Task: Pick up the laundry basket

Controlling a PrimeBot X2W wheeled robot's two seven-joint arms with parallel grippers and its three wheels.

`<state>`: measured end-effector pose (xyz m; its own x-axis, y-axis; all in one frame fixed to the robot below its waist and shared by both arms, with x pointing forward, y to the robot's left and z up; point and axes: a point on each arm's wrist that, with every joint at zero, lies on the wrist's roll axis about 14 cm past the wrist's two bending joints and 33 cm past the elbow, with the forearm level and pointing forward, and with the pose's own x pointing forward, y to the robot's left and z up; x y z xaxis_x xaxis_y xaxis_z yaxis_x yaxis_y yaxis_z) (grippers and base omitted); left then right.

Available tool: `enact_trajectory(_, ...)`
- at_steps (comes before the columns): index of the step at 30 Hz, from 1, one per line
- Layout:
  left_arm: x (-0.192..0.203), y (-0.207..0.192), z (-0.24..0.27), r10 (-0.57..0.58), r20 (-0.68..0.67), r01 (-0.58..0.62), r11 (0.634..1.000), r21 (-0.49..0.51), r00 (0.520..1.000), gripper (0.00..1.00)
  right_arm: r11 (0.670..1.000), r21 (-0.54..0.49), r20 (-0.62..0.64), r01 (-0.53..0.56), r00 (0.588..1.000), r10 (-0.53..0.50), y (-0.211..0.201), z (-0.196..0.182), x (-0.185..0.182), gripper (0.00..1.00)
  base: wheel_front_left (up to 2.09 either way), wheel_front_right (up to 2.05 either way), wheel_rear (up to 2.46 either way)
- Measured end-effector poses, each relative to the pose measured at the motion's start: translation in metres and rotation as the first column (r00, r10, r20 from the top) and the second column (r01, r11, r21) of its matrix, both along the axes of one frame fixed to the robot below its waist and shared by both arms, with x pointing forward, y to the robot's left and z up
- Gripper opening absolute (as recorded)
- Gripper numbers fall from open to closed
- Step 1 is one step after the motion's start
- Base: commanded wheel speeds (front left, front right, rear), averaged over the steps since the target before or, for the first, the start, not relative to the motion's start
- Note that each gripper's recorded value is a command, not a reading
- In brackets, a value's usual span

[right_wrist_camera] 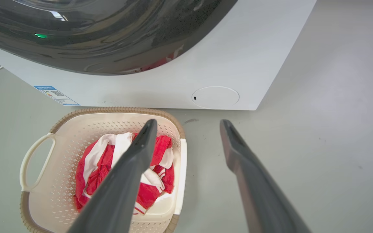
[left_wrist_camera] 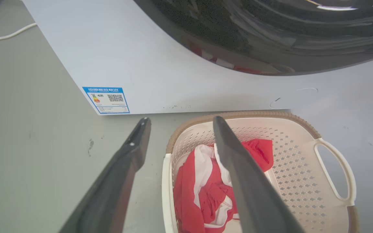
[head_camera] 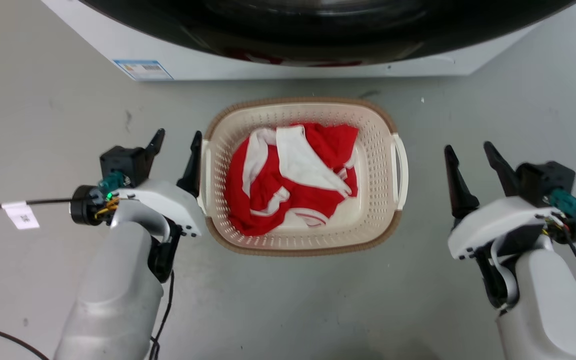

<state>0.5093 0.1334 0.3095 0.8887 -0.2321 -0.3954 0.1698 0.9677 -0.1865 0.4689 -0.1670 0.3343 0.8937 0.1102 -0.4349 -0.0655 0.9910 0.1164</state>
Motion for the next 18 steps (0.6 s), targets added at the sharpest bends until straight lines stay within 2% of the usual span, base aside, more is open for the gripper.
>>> enact_trajectory(10,-0.001,0.002,-0.093,-0.006,-0.250,0.003,1.000,-0.012,0.968,1.00,0.999,0.040,-0.235,-0.010,0.972,0.019,0.009,-0.093,-0.003,1.00,0.00,0.00,0.00)
enact_trajectory(18,-0.006,0.013,-0.140,0.004,-0.396,-0.008,1.000,-0.009,0.918,1.00,0.998,0.055,-0.378,-0.019,0.925,0.038,0.012,-0.141,-0.007,1.00,0.00,0.00,0.00)
